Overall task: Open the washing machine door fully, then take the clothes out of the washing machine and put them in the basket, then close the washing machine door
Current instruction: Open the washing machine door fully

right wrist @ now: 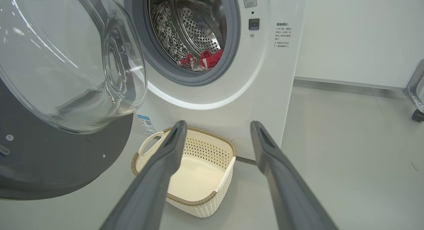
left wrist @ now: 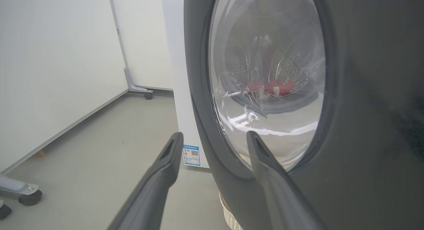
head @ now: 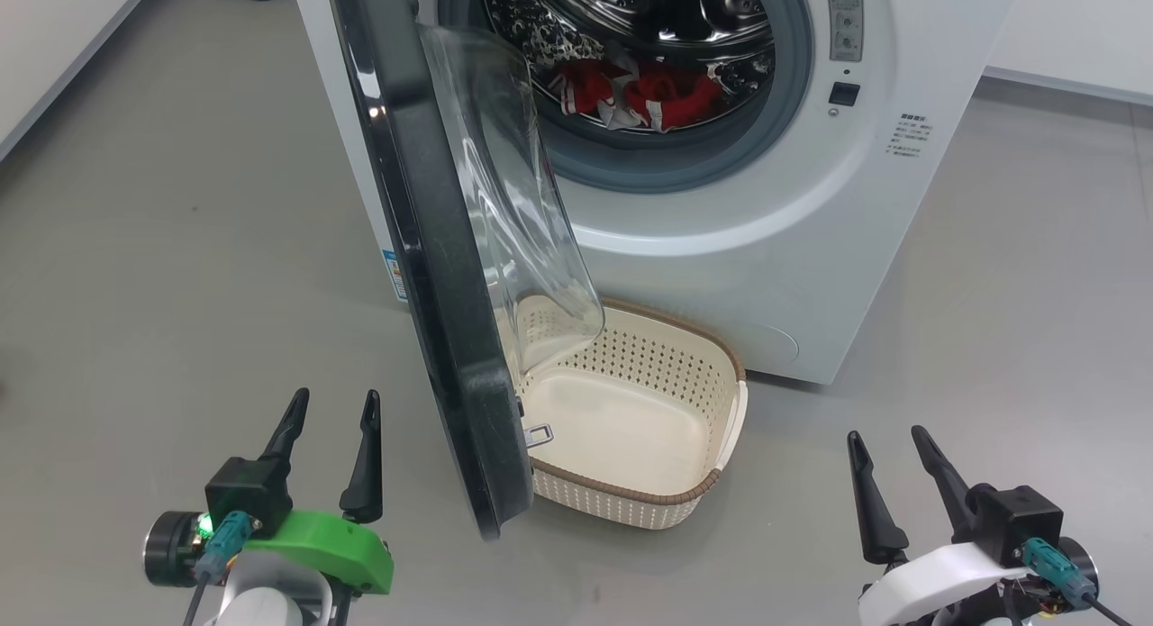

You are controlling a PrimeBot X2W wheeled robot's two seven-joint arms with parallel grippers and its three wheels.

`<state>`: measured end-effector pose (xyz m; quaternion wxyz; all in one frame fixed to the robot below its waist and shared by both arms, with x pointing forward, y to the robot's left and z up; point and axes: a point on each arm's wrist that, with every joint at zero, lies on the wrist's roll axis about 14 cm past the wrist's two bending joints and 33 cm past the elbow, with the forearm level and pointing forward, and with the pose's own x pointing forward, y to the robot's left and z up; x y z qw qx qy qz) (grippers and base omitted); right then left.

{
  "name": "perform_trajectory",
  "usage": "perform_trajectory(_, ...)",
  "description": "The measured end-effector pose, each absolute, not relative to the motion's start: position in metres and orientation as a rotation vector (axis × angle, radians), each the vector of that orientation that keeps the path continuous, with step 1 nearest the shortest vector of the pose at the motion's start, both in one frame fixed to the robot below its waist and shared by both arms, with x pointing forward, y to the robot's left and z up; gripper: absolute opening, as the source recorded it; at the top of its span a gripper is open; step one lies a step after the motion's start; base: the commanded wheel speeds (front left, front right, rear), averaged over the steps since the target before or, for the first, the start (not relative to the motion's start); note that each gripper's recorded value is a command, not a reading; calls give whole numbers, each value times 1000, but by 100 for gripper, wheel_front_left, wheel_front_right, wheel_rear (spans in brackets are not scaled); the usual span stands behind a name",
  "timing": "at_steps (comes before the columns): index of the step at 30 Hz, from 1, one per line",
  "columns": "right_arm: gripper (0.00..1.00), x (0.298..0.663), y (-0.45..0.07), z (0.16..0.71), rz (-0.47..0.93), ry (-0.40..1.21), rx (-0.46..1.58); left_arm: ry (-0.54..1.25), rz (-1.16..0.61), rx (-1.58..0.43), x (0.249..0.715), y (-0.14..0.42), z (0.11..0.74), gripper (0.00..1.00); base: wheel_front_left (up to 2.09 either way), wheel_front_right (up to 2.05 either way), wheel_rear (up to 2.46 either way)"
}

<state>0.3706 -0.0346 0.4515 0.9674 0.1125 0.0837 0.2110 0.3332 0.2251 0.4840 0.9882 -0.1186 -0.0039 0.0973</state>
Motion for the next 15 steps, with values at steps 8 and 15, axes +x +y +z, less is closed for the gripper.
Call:
perform_trajectory(8,100,368,-29,452,439,166,223,-9,201,-239,332,227,484,100,0,0,0)
perform_trajectory(15,100,364,-30,452,437,167,217,-10,201,-240,332,227,484,100,0,0,0)
